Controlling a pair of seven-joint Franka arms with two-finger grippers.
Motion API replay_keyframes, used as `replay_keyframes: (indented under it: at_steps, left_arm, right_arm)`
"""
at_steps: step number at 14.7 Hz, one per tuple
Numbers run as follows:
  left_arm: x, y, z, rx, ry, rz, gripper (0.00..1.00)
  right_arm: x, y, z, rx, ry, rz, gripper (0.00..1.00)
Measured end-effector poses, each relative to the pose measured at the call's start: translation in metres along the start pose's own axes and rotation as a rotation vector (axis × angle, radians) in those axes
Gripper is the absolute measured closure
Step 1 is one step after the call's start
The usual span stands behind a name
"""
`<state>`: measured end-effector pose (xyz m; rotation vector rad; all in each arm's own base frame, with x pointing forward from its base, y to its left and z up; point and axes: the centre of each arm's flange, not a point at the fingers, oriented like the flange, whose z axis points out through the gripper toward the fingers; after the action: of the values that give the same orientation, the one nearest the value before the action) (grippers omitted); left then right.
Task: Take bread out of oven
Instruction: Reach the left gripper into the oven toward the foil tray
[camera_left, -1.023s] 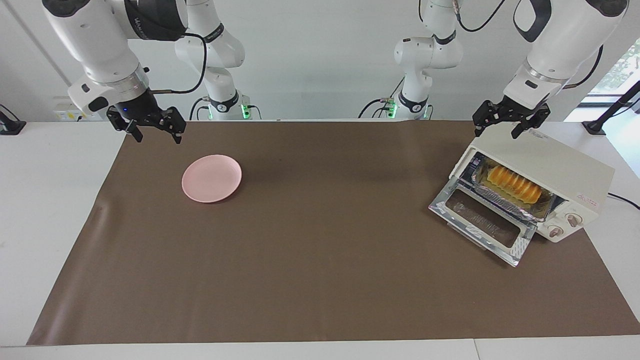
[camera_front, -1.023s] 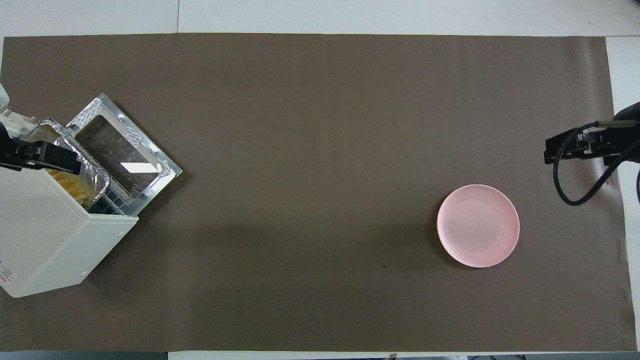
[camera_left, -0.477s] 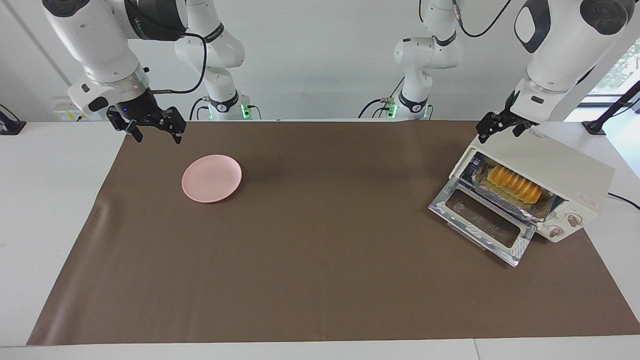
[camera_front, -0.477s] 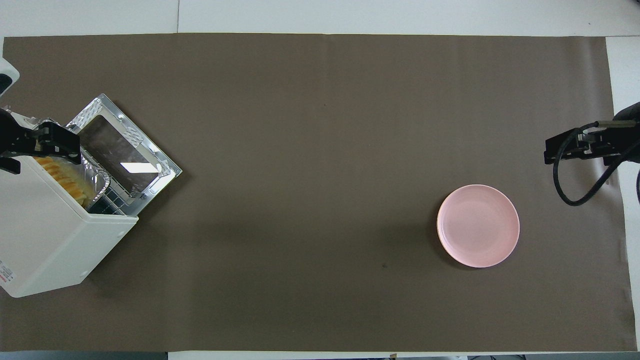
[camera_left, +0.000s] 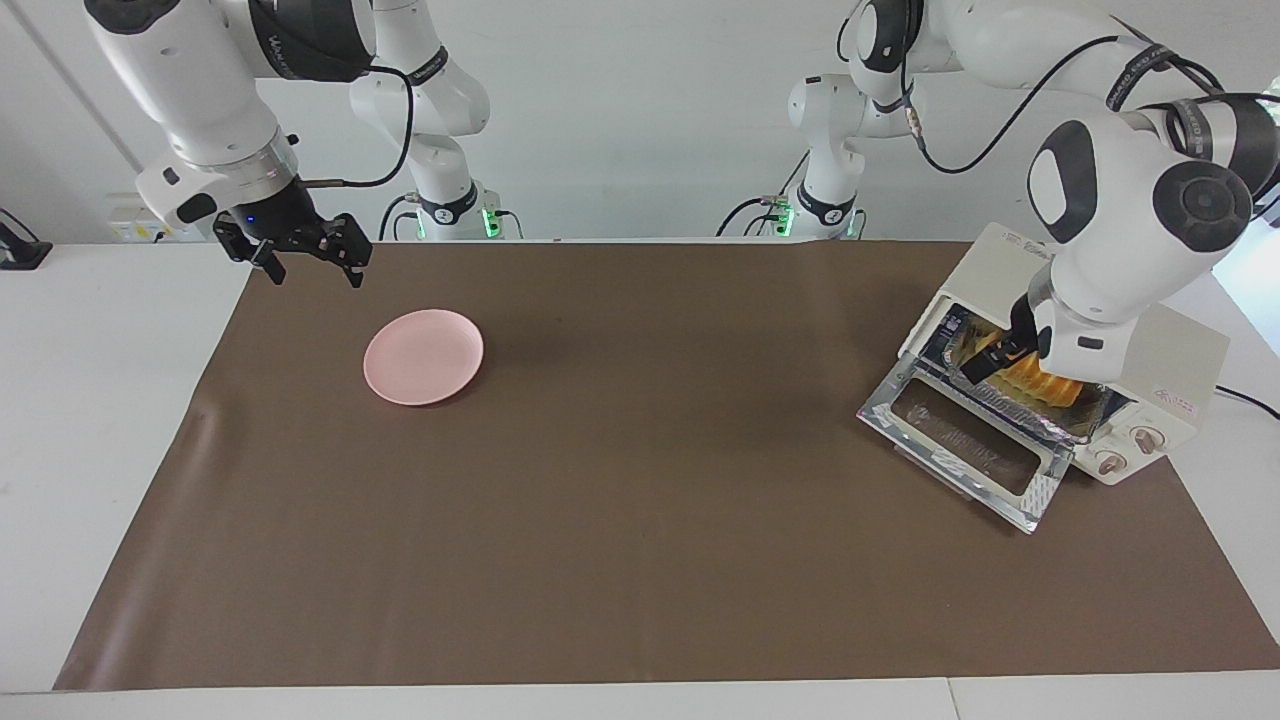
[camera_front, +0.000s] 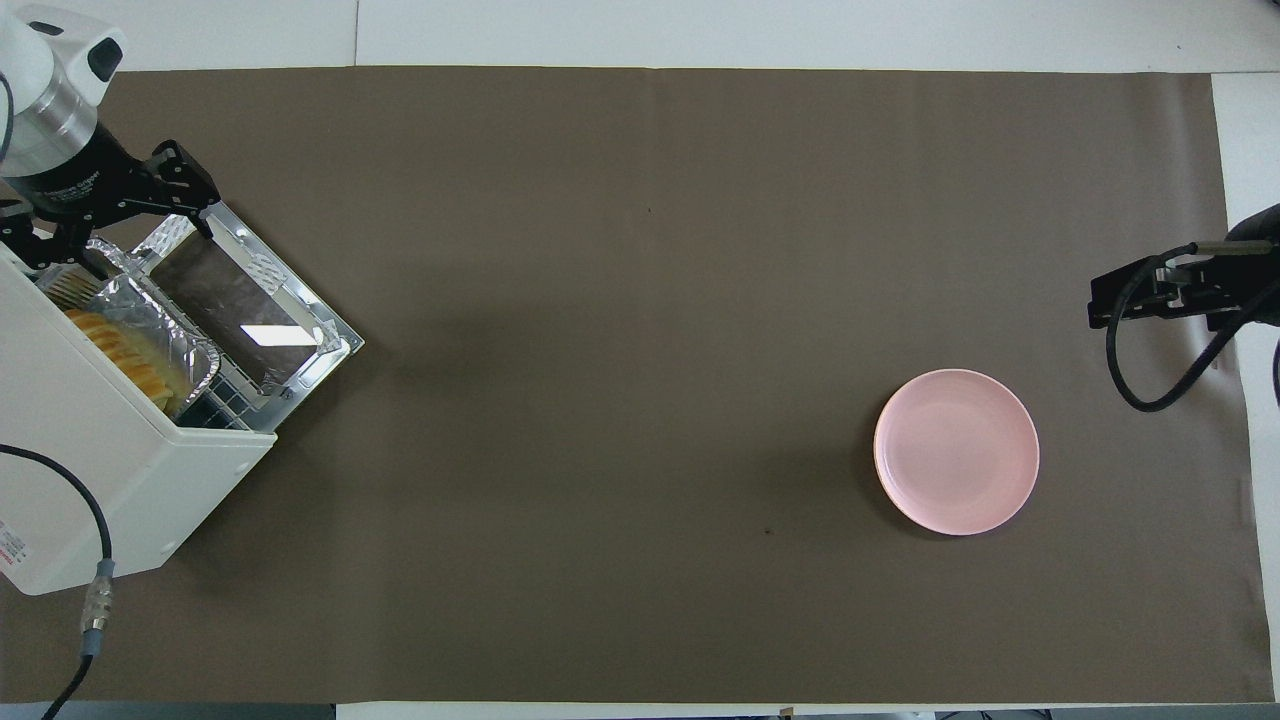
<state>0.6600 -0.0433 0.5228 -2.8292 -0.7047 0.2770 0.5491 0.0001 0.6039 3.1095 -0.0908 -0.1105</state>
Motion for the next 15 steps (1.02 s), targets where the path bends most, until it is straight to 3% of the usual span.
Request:
replay_keyframes:
  at_steps: [7, 15]
  left_arm:
    - [0.035, 0.003, 0.059, 0.053, 0.122, -0.141, 0.0]
    - [0.024, -0.011, 0.117, 0.065, 0.122, -0.266, 0.0]
  right_arm:
    - [0.0, 0.0, 0.0, 0.0, 0.0, 0.0, 0.0]
    - [0.0, 0.0, 0.0, 0.0, 0.0, 0.0, 0.0]
